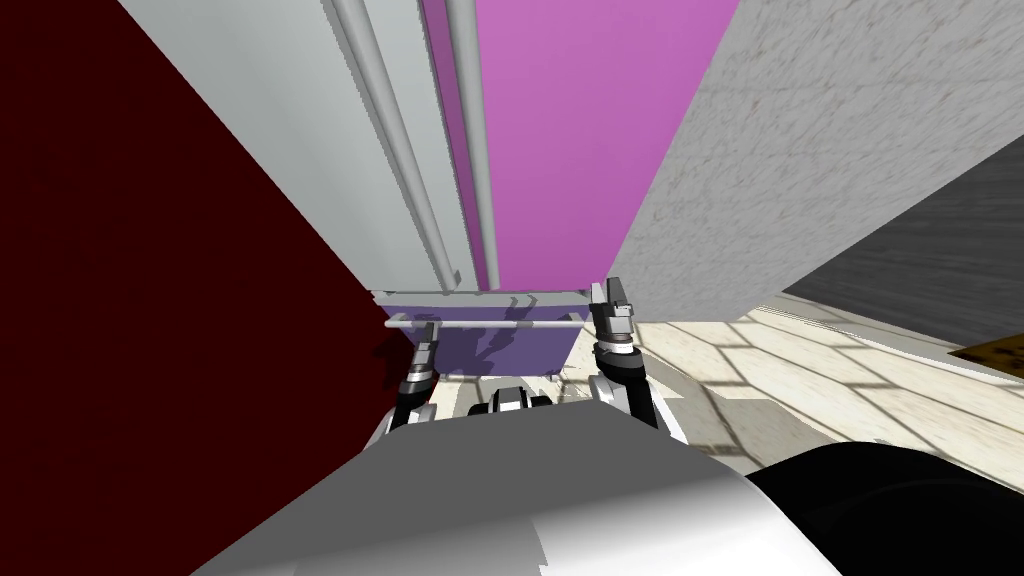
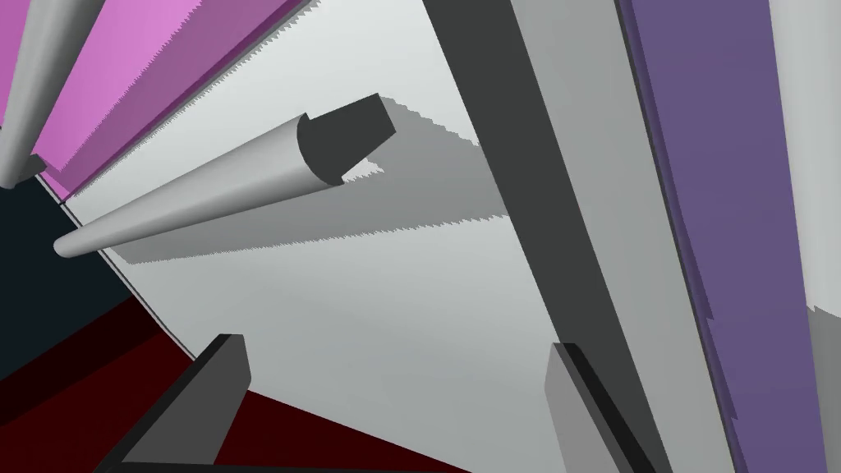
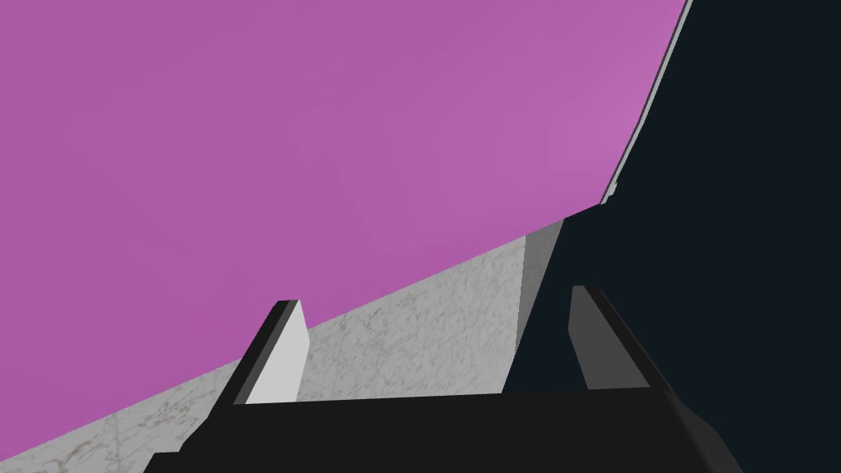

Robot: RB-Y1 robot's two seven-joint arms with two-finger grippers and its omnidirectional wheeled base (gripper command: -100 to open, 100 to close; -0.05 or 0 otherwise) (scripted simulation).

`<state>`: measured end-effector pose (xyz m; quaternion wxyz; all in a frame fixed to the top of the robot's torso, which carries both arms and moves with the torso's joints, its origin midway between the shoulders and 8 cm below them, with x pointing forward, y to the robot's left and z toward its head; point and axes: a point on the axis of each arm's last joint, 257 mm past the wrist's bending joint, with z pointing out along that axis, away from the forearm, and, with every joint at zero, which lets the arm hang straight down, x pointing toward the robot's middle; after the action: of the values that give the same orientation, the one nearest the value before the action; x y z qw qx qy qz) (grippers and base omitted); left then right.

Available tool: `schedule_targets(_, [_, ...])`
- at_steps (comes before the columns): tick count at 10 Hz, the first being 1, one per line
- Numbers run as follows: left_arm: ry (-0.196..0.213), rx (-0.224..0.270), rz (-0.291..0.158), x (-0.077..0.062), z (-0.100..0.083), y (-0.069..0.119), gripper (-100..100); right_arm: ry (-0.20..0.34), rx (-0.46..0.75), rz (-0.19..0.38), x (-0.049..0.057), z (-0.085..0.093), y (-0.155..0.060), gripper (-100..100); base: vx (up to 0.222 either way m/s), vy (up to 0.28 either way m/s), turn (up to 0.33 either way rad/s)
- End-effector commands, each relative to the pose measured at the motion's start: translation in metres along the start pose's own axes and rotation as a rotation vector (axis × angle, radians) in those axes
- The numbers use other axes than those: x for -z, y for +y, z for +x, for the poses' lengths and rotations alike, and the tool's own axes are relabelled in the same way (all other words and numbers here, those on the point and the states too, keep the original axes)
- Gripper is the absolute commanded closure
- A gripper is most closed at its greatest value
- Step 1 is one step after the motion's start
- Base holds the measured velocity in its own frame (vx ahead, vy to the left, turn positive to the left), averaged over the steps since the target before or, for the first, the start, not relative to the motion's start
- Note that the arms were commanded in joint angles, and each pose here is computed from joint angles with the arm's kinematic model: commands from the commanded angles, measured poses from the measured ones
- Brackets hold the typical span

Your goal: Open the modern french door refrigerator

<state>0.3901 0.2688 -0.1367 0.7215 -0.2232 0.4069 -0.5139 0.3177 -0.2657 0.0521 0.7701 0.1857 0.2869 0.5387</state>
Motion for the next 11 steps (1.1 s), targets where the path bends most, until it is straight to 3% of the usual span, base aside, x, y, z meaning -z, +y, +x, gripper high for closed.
schedule_targets(1, [0.016, 0.0, -0.031, 0.013, 0.013, 0.018, -100, 0.0, 0.0, 0.0, 0.0, 0.0, 0.0, 0, 0.048, 0.019, -0.031])
schedule_targets(6, [0.048, 0.007, -0.084, 0.038, 0.038, 0.048, -100, 0.0, 0.0, 0.0, 0.0, 0.0, 0.0, 0, 0.059, 0.025, -0.028])
schedule_targets(11, [0.07, 0.015, -0.118, 0.055, 0.057, 0.064, -100, 0.0, 0.0, 0.0, 0.0, 0.0, 0.0, 0, 0.029, 0.02, -0.02])
